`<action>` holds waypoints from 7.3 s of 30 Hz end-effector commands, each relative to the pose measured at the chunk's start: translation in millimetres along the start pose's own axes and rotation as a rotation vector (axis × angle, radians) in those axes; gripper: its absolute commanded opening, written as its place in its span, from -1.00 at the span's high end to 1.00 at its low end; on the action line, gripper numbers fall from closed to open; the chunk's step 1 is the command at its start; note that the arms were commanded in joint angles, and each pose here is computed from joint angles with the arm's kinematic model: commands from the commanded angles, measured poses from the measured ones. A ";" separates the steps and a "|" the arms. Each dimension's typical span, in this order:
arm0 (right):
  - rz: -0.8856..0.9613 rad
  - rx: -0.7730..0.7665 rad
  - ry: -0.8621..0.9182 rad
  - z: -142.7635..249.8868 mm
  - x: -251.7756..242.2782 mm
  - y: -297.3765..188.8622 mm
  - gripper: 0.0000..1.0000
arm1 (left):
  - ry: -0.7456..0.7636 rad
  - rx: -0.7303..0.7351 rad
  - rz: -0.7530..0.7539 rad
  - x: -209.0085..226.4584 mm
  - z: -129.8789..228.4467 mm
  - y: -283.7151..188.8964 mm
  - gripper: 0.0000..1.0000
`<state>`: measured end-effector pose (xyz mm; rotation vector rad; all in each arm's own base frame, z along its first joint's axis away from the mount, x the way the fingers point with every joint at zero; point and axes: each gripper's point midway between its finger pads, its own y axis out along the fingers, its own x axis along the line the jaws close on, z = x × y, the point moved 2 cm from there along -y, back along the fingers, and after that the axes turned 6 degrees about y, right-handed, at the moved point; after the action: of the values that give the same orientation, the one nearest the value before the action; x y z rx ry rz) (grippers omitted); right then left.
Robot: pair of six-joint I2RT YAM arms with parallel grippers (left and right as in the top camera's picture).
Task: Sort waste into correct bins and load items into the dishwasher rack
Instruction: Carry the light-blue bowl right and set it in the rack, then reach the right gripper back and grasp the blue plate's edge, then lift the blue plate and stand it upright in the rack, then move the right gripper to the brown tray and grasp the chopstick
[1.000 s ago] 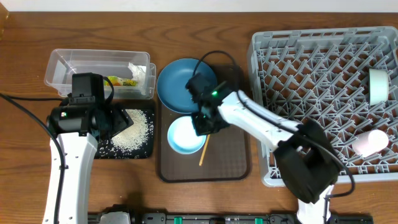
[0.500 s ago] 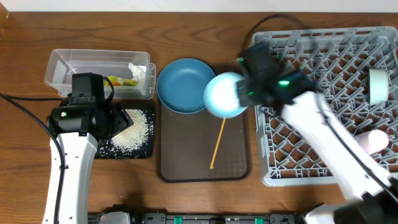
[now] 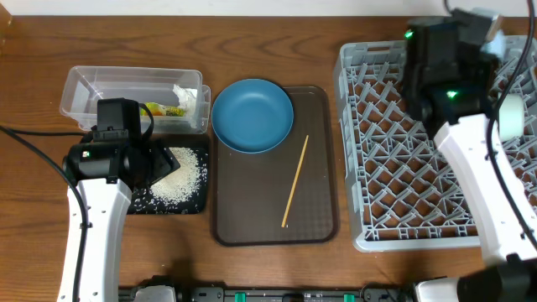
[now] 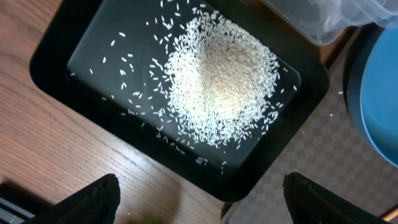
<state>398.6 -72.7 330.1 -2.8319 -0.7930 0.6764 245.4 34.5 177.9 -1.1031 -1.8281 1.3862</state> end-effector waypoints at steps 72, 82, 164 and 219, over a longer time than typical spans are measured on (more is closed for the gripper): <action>-1.368 0.511 -0.088 78.3 154.1 -137.7 -0.41 | -0.011 -0.013 -0.016 3.4 -2.3 -2.1 -0.74; -1.442 0.572 -0.252 143.9 233.2 -209.8 -0.39 | -0.011 -0.013 -0.016 3.4 -2.3 -2.1 -0.74; -0.056 0.059 -0.664 75.1 104.9 -19.1 0.98 | -0.011 -0.016 -0.014 3.1 -3.0 -2.1 -0.74; -1.192 0.406 -0.337 84.5 114.7 -188.6 -0.51 | -0.011 -0.016 -0.014 3.1 -3.0 -2.1 -0.74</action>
<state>365.1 130.6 262.2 -1.5888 -1.8142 0.9355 245.4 34.4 177.9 -1.1037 -1.8281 1.3863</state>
